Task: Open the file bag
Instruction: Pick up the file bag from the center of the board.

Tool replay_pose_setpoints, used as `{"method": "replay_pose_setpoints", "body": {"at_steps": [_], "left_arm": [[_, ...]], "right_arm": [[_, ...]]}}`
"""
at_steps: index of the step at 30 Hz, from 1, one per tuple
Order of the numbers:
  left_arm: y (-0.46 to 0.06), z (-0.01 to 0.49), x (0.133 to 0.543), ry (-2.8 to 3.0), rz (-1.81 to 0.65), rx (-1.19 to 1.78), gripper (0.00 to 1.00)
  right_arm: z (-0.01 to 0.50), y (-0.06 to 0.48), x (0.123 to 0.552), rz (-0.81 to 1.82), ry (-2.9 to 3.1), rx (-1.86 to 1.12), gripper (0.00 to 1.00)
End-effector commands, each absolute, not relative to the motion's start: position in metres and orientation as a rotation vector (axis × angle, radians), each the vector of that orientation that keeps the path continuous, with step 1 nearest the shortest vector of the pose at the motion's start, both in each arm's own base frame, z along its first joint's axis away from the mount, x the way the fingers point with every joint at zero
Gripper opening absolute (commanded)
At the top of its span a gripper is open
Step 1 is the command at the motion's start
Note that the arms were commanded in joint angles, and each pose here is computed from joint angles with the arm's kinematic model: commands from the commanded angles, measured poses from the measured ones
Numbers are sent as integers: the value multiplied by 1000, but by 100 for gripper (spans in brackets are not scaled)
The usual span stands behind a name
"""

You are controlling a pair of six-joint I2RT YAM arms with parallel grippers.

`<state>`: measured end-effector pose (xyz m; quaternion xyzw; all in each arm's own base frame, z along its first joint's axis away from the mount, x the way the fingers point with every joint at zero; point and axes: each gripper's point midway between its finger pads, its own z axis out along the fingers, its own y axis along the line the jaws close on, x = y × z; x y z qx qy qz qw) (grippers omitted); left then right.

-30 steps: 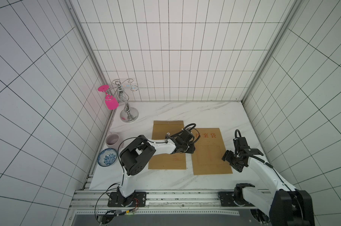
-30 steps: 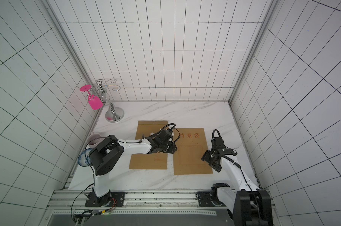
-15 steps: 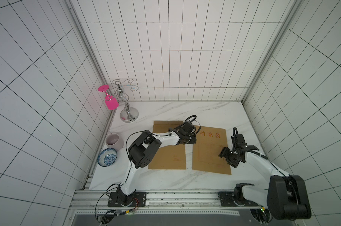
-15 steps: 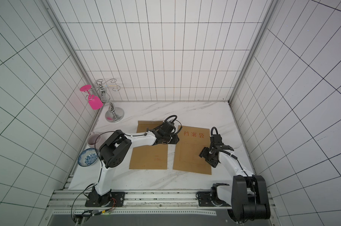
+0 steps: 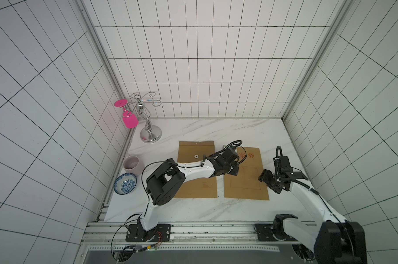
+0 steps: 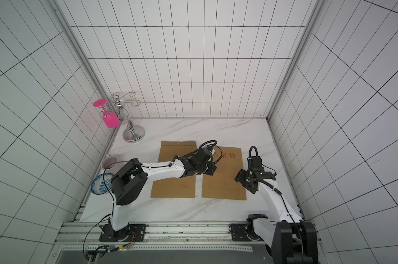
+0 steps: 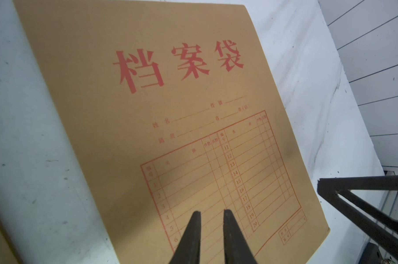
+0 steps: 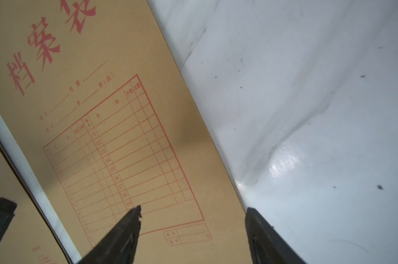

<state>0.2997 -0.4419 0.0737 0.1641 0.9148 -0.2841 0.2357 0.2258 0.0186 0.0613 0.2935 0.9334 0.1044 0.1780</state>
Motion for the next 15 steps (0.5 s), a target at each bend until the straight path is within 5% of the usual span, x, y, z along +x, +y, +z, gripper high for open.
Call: {"method": "replay_pose_setpoints", "body": {"at_steps": [1, 15], "left_arm": [[-440, 57, 315, 2532, -734, 408, 18], [-418, -8, 359, 2662, -609, 286, 8]], "right_arm": [[43, 11, 190, 224, 2693, 964, 78], [25, 24, 165, 328, 2709, 1134, 80]]}}
